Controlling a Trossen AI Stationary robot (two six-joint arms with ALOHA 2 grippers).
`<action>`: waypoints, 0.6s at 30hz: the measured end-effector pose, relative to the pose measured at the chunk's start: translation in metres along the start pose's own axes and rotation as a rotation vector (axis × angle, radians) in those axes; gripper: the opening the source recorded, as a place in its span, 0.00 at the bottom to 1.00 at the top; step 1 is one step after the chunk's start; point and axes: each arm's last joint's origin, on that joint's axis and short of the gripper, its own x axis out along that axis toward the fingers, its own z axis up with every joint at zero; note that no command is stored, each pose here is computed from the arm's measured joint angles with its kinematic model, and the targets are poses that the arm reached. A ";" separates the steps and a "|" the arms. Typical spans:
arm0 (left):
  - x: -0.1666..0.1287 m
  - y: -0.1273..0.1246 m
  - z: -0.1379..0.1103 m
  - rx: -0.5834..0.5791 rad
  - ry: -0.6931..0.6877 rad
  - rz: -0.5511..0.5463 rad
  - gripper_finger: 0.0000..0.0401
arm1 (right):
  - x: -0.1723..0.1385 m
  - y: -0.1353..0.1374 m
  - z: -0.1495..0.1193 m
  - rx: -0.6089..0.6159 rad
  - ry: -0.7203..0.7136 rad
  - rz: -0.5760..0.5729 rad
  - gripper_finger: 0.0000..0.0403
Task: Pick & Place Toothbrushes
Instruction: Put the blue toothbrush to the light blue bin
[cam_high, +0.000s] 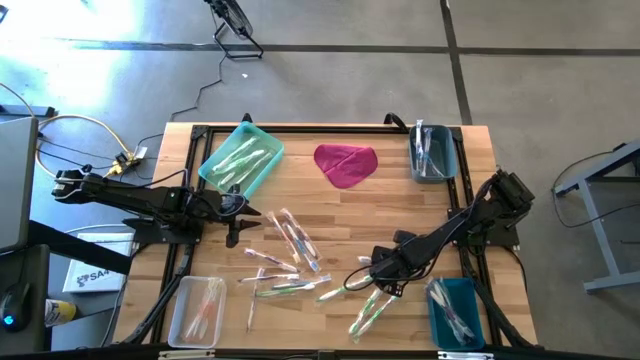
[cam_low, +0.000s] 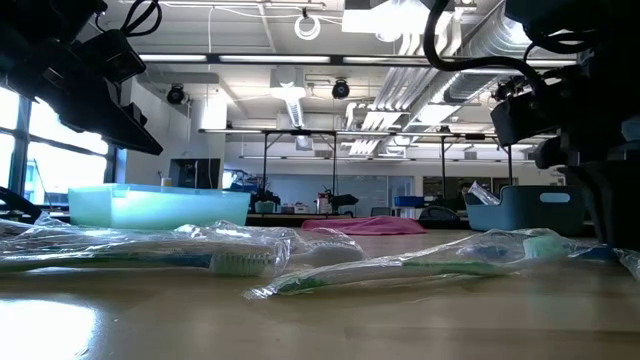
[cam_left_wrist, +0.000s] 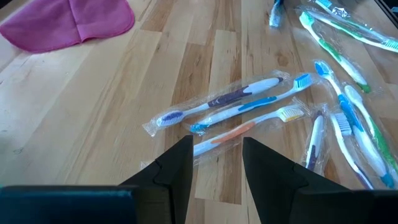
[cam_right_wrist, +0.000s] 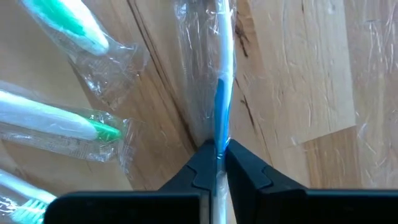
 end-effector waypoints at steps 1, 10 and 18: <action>0.000 0.000 0.000 0.000 0.000 0.000 0.34 | 0.000 0.000 0.000 0.007 -0.001 -0.001 0.04; 0.000 0.000 0.000 0.000 0.000 0.000 0.34 | -0.001 -0.003 0.003 0.062 -0.034 -0.029 0.02; 0.000 0.000 0.000 0.000 0.000 0.000 0.34 | 0.000 -0.012 0.011 0.124 -0.032 -0.028 0.02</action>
